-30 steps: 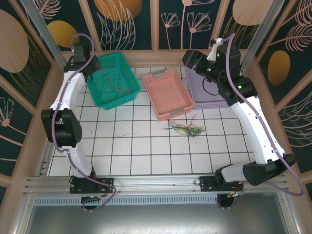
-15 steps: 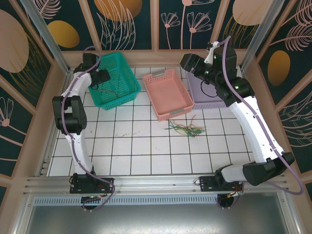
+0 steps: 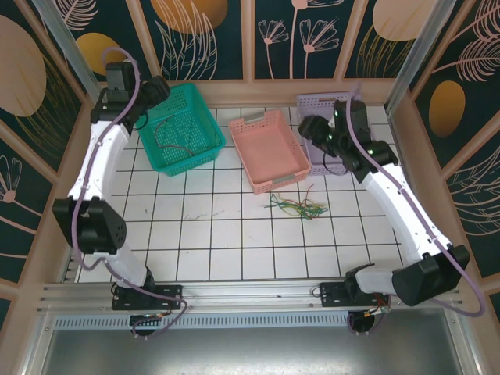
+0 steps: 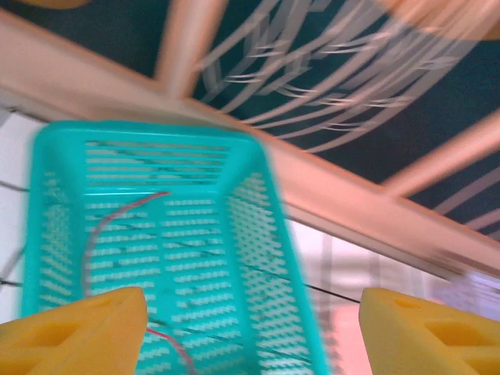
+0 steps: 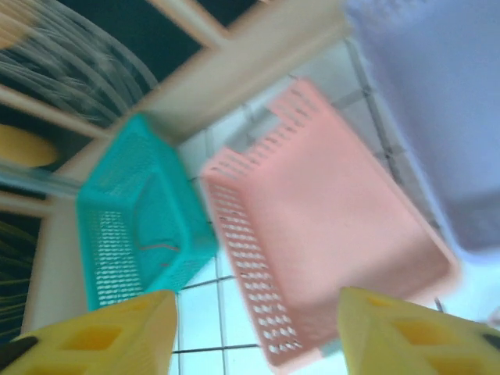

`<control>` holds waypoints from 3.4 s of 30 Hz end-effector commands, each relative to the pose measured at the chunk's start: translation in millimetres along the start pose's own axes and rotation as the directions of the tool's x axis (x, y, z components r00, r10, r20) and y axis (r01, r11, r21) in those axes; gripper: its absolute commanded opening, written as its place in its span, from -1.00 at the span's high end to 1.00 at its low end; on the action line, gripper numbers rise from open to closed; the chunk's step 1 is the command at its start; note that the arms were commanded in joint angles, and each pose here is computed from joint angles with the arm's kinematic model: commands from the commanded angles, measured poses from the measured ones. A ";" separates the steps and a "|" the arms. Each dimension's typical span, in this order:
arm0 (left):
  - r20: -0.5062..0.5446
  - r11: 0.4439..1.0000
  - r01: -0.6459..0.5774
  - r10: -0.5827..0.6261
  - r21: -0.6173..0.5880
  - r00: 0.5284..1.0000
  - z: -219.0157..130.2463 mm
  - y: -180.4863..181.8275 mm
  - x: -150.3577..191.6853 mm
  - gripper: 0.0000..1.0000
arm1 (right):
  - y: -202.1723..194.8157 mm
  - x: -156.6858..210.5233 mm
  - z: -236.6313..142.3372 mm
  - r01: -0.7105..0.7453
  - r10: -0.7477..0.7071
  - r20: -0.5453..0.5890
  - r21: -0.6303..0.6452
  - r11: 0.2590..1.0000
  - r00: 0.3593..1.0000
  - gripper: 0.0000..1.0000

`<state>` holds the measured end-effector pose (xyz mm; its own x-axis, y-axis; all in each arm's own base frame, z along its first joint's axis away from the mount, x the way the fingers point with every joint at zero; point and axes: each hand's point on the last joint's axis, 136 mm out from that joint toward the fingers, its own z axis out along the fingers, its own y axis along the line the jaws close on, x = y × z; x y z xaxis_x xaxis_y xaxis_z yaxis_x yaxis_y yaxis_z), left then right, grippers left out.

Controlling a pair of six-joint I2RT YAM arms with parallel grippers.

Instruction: Untangle the cables

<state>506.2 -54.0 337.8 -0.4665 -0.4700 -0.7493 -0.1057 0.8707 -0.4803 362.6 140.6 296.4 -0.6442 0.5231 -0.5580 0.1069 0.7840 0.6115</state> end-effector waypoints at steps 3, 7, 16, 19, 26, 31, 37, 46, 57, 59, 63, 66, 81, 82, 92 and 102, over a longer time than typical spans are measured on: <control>-0.210 0.954 0.032 0.033 0.298 0.977 -13.9 -113.8 119.7 -0.30 | -116.3 67.2 6.9 -0.306 0.342 -0.101 0.265 0.914 0.934 0.08; -0.362 0.922 0.093 0.054 0.377 0.931 -31.9 -153.4 223.6 -0.25 | -169.3 117.1 15.6 -0.393 0.470 -0.166 0.353 0.849 0.867 -0.06; -0.546 0.903 0.107 0.154 0.415 0.823 -52.2 -165.4 364.5 -0.07 | -204.2 147.6 29.1 -0.489 0.580 -0.175 0.381 0.785 0.796 0.00; -0.564 0.908 0.064 0.202 0.415 0.801 -51.6 -166.7 382.1 -0.03 | -207.1 145.1 26.4 -0.514 0.599 -0.159 0.372 0.773 0.785 0.11; -0.572 0.891 -0.010 0.300 0.454 0.763 -59.0 -175.6 414.4 -0.01 | -212.4 158.2 11.8 -0.575 0.671 -0.142 0.406 0.710 0.727 0.13; -0.551 0.859 -0.031 0.355 0.511 0.755 -71.4 -187.6 425.8 0.01 | -221.2 161.3 13.6 -0.741 0.807 -0.105 0.342 0.578 0.581 0.13; -0.533 0.822 -0.076 0.433 0.564 0.727 -76.7 -193.4 453.4 0.00 | -216.8 143.7 23.6 -0.845 0.888 -0.090 0.279 0.457 0.450 0.12; -0.542 0.836 -0.030 0.382 0.548 0.748 -68.6 -206.4 460.2 -0.18 | -203.7 156.9 27.1 -0.883 0.926 -0.150 0.282 0.376 0.347 0.27; -0.556 0.843 -0.003 0.357 0.537 0.751 -62.2 -216.3 461.4 -0.19 | -197.4 172.5 36.4 -0.898 0.942 -0.173 0.295 0.327 0.286 0.48; -0.570 0.854 0.005 0.343 0.521 0.747 -60.7 -214.2 463.4 -0.19 | -196.0 172.2 37.4 -0.893 0.939 -0.173 0.300 0.337 0.296 0.56; -0.613 0.888 0.036 0.287 0.459 0.736 -58.0 -210.1 466.5 -0.28 | -194.1 172.9 37.8 -0.883 0.929 -0.185 0.297 0.363 0.320 1.00; -0.671 0.931 0.070 0.206 0.359 0.712 -56.9 -200.6 469.9 -0.38 | -188.0 165.3 34.8 -0.839 0.883 -0.200 0.282 0.466 0.424 1.00; -0.698 0.904 0.380 -0.401 -0.196 0.593 -77.7 -116.1 420.3 -0.72 | -95.7 176.2 8.1 -0.576 0.574 -0.385 0.122 0.808 0.723 1.00; -0.697 0.875 0.435 -0.448 -0.213 0.560 -80.5 -113.3 420.5 -0.72 | -90.8 178.0 8.5 -0.571 0.565 -0.394 0.115 0.813 0.725 1.00; -0.688 0.644 0.665 -0.676 -0.379 0.262 -105.0 -107.2 431.8 -0.78 | -30.7 191.4 27.5 -0.501 0.450 -0.474 0.023 0.865 0.757 1.00; -0.465 0.503 0.710 -0.842 -0.493 0.274 -84.2 -45.7 447.6 -0.38 | -1.9 209.9 30.8 -0.468 0.386 -0.552 -0.008 0.884 0.739 1.00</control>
<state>218.8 -306.5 71.7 -0.5381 -0.7289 0.4233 -0.7932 0.2680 -0.5468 243.7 249.7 141.3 -0.8390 0.5224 0.1526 0.4349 0.4750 0.7650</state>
